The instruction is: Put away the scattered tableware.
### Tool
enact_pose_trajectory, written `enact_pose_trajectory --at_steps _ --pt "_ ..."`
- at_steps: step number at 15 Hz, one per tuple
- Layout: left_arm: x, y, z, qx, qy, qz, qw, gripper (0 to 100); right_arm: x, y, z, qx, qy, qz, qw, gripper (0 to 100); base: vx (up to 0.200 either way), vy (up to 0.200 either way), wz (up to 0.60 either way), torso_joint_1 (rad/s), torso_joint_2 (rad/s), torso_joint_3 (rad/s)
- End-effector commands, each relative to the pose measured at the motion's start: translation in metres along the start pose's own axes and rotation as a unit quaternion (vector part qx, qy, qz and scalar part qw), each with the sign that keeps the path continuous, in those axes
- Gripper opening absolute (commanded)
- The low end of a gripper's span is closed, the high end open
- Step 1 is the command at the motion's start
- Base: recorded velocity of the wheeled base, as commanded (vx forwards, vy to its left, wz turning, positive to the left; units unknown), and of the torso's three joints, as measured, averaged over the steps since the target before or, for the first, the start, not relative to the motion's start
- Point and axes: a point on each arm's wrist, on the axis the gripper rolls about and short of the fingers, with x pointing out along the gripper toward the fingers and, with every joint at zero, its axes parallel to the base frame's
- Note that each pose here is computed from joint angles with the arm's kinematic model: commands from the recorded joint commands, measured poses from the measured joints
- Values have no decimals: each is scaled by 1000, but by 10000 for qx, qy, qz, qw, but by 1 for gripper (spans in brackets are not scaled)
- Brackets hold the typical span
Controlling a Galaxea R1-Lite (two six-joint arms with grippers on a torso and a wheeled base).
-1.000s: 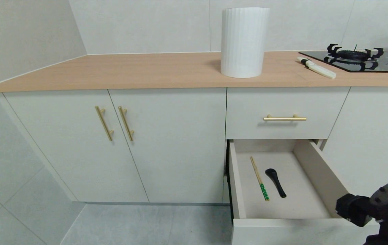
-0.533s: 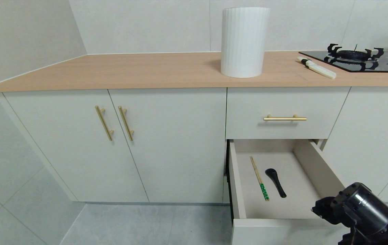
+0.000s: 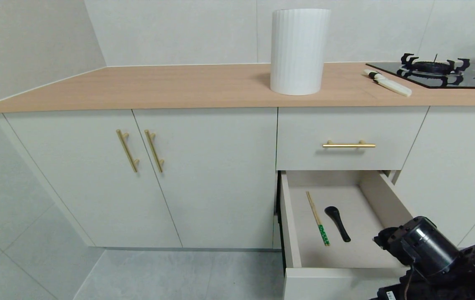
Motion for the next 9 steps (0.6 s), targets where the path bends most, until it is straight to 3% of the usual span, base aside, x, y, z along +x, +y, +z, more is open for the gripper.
enact_pose_trajectory --at_steps 1,9 --pt "0 0 0 -6 4 -1 10000 100 3 -3 3 88 -80 -92 9999 100 0 0 0 0 0 0" --pt "0 0 0 -6 4 -1 10000 100 10 -10 19 429 -527 -94 9976 100 0 0 0 0 0 0"
